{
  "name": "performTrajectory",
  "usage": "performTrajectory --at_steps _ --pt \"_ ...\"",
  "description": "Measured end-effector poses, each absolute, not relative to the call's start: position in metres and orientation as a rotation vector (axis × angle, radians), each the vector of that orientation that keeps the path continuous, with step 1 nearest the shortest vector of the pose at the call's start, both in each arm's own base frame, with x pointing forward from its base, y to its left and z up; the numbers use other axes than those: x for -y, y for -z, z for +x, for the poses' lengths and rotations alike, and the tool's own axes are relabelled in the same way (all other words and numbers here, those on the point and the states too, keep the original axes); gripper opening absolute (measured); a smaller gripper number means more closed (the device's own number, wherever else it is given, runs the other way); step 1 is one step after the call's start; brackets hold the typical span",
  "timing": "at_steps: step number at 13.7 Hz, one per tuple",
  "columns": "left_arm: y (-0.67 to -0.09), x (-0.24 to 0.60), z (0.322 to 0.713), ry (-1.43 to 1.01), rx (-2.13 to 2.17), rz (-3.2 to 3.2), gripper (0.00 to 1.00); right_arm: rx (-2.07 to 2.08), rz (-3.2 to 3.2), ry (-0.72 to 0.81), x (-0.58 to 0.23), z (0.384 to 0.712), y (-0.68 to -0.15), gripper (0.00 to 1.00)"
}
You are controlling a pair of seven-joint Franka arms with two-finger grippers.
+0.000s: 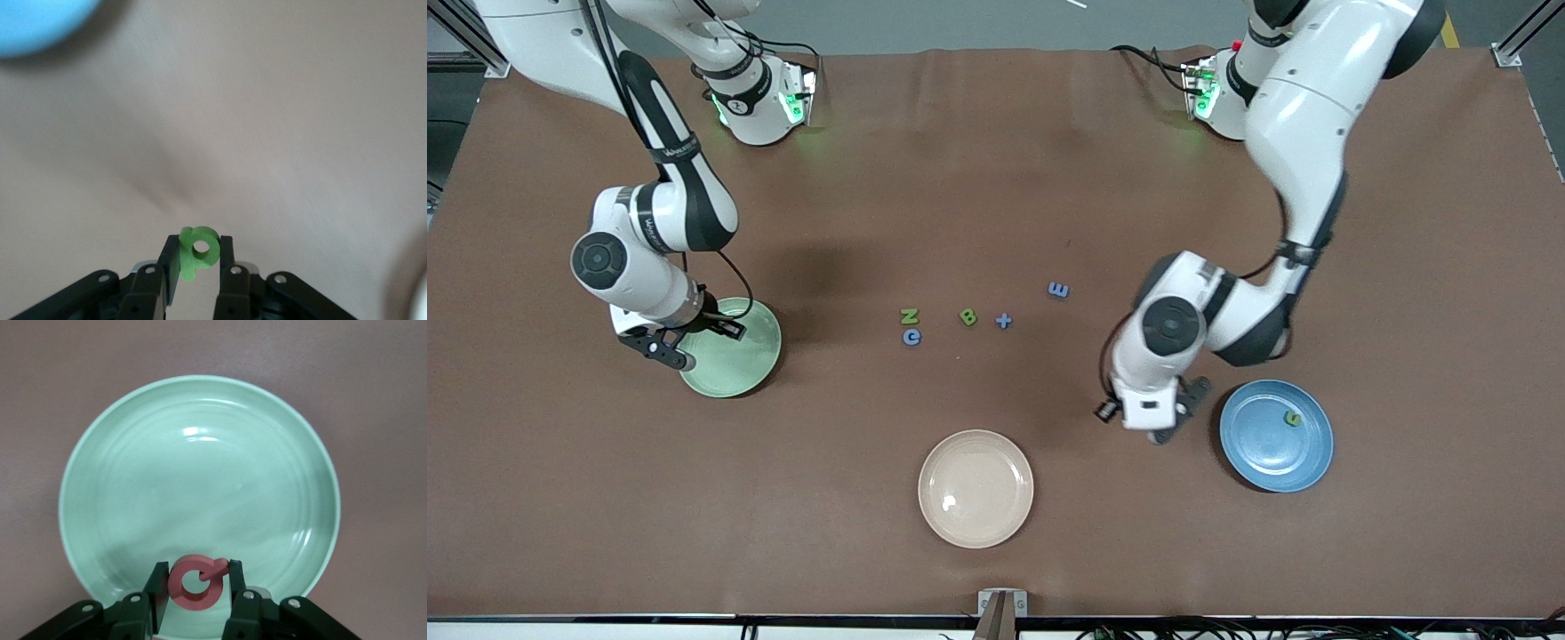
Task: Sort upper and lower case letters into plates
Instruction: 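Drop the p into the blue plate while the right drops Q in green plate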
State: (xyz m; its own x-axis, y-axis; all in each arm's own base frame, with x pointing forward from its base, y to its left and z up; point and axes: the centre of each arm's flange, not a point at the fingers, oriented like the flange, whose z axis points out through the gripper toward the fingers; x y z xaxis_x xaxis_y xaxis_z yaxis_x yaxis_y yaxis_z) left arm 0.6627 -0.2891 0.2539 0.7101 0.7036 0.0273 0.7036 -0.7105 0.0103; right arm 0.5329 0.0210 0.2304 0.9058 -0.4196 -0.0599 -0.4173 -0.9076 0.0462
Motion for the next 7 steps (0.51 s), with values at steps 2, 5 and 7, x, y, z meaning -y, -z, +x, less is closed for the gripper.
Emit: performTrajectory --at_steps 2,5,7 --pt "-0.264 0.237 0.677 0.006 1.089 -2.905 0.27 0.663 3.04 0.092 -0.017 0.528 -0.222 0.4" --pt "-0.263 0.174 0.687 -0.05 0.941 -2.925 0.27 0.661 3.038 0.113 -0.017 0.522 -0.206 0.4" --pt "-0.255 0.137 0.692 -0.074 0.879 -2.941 0.27 0.661 3.036 0.122 -0.017 0.52 -0.199 0.4"
